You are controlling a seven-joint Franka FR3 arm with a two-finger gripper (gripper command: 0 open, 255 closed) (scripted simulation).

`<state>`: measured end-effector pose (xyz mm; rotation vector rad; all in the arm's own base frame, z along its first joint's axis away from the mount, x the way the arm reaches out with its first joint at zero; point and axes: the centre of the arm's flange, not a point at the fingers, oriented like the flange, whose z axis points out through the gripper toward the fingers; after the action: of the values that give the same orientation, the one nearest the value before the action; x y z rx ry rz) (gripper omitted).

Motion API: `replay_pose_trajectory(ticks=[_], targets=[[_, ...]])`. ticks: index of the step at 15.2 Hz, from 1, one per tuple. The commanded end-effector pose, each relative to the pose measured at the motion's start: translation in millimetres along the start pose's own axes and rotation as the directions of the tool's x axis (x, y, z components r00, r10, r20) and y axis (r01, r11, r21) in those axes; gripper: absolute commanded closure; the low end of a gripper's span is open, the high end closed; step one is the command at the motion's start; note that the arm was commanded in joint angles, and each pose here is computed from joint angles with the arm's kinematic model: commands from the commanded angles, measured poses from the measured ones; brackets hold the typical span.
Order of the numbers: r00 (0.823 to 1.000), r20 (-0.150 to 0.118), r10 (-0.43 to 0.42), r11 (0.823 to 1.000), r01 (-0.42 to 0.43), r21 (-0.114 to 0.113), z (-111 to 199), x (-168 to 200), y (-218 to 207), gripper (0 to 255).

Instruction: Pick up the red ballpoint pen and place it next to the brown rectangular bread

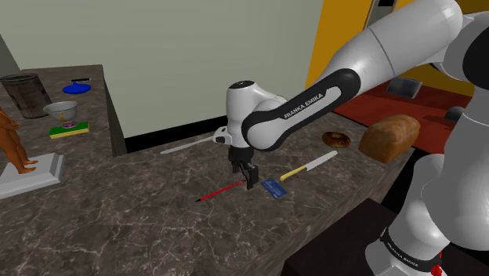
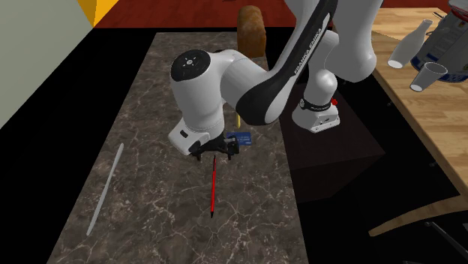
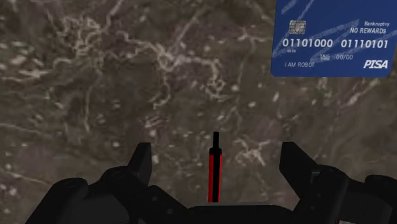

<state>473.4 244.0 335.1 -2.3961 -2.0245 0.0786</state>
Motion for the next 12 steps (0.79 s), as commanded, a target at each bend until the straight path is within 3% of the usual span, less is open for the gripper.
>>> replay_pose_trajectory(ticks=[1, 3, 4, 12], targets=[[1.000, 0.000, 0.000, 1.000, 0.000, 0.000, 0.1, 0.0, 0.0, 0], [1.000, 0.000, 0.000, 1.000, 0.000, 0.000, 0.1, 0.0, 0.0, 0], [1.000, 0.000, 0.000, 1.000, 0.000, 0.000, 0.1, 0.0, 0.0, 255], [1.000, 0.000, 0.000, 1.000, 0.000, 0.000, -1.5, -0.1, -1.6, 255]])
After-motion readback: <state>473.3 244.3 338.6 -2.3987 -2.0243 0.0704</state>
